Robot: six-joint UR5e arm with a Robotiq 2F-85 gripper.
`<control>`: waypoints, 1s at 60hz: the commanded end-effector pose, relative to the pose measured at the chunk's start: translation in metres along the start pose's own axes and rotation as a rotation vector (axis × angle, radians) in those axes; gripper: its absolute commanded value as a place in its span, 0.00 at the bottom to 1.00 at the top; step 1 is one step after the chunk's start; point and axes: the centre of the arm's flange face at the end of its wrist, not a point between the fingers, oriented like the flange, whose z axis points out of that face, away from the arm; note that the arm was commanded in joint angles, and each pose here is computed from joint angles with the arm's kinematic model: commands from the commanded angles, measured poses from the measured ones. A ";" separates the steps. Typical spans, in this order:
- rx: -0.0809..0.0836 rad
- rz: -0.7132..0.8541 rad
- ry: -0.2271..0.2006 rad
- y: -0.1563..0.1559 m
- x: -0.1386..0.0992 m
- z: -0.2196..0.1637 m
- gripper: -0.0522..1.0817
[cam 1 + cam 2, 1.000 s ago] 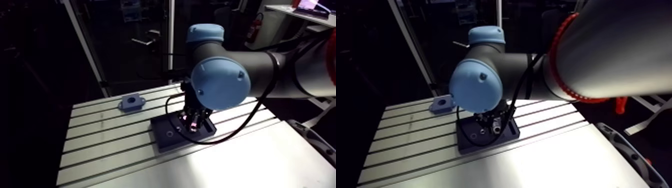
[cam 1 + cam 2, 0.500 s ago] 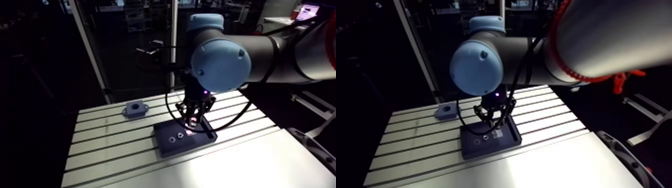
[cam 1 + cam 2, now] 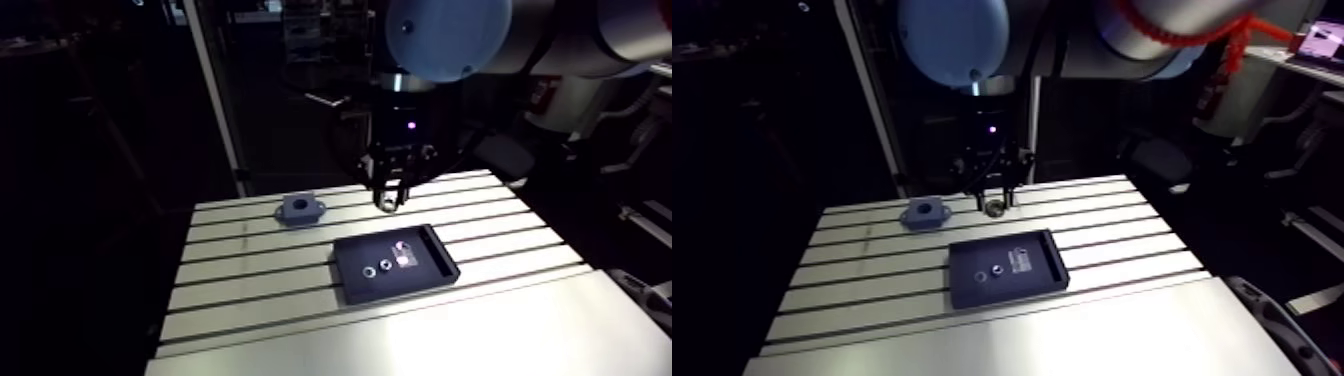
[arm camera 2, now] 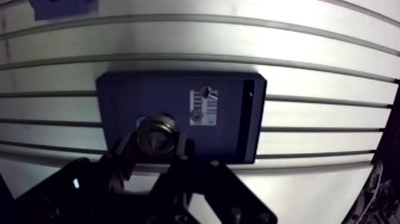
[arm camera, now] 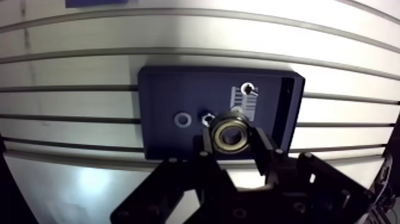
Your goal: Pick up the bearing and press it into the housing until flush.
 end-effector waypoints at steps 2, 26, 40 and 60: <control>-0.009 -0.013 0.004 -0.029 0.038 -0.009 0.57; -0.017 -0.034 -0.004 -0.072 0.094 0.005 0.57; -0.019 -0.043 -0.003 -0.088 0.106 0.011 0.57; -0.012 -0.063 -0.005 -0.106 0.124 0.023 0.57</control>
